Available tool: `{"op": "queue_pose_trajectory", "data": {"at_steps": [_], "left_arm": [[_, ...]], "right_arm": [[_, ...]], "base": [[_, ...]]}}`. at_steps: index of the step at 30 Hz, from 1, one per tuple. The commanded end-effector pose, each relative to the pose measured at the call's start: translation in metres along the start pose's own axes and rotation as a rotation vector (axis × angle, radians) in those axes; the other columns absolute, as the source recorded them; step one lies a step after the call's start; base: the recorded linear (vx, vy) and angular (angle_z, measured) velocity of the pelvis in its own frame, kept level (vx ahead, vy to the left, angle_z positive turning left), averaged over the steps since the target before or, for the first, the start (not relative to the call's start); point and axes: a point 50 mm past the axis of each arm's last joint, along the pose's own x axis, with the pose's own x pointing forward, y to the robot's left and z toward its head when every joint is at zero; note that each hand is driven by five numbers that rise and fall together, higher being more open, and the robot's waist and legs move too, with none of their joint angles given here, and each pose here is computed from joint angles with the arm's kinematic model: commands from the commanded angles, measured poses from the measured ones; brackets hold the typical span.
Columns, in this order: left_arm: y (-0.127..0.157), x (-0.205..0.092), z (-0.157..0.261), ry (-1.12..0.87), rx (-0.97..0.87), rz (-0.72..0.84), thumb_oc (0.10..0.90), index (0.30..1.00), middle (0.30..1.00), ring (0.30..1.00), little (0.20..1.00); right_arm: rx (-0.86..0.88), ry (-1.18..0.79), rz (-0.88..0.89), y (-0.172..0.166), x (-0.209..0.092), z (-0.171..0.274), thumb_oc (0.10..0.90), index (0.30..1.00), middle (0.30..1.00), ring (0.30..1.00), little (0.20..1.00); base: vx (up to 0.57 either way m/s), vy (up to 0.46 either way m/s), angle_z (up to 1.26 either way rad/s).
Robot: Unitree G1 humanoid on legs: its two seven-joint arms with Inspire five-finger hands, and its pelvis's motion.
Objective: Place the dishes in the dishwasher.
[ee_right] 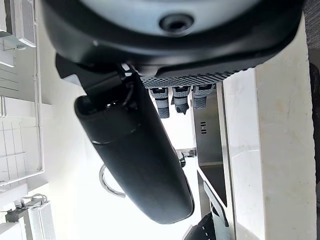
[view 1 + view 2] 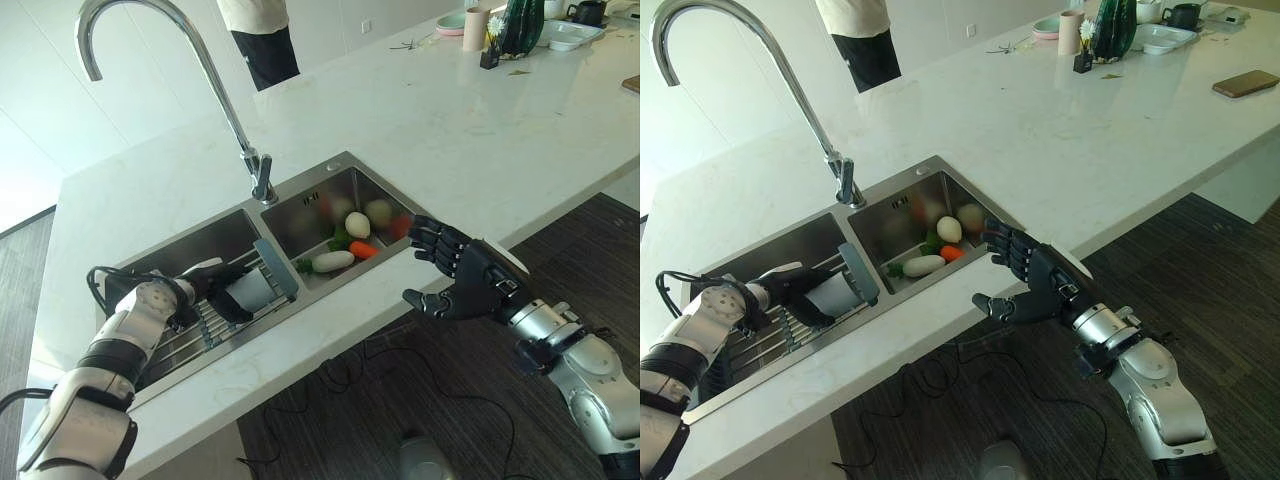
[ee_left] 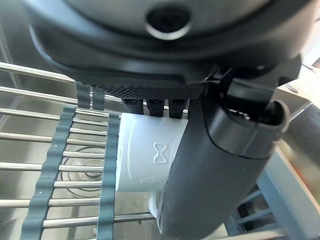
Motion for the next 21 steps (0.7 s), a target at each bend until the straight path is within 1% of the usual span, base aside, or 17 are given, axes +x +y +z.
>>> {"op": "queue_pose_trajectory", "data": {"at_steps": [1,12,21], "left_arm": [[0.044,-0.012,0.026,-0.077,0.018,0.155,0.8,0.9,0.9,0.9,0.9],[0.043,-0.012,0.011,0.0,0.017,0.131,0.8,0.9,0.9,0.9,0.9],[0.044,-0.014,0.006,0.023,0.011,0.128,0.8,0.9,0.9,0.9,0.9]], "right_arm": [[-0.079,-0.276,0.042,-0.001,0.012,0.056,0.8,0.9,0.9,0.9,0.9],[-0.086,-0.263,0.048,-0.001,0.012,0.056,0.8,0.9,0.9,0.9,0.9],[-0.096,-0.264,0.045,-0.001,0.014,0.056,0.8,0.9,0.9,0.9,0.9]], "base": [[0.1,0.057,-0.05],[-0.01,0.0,-0.01],[0.0,0.002,0.01]]}}
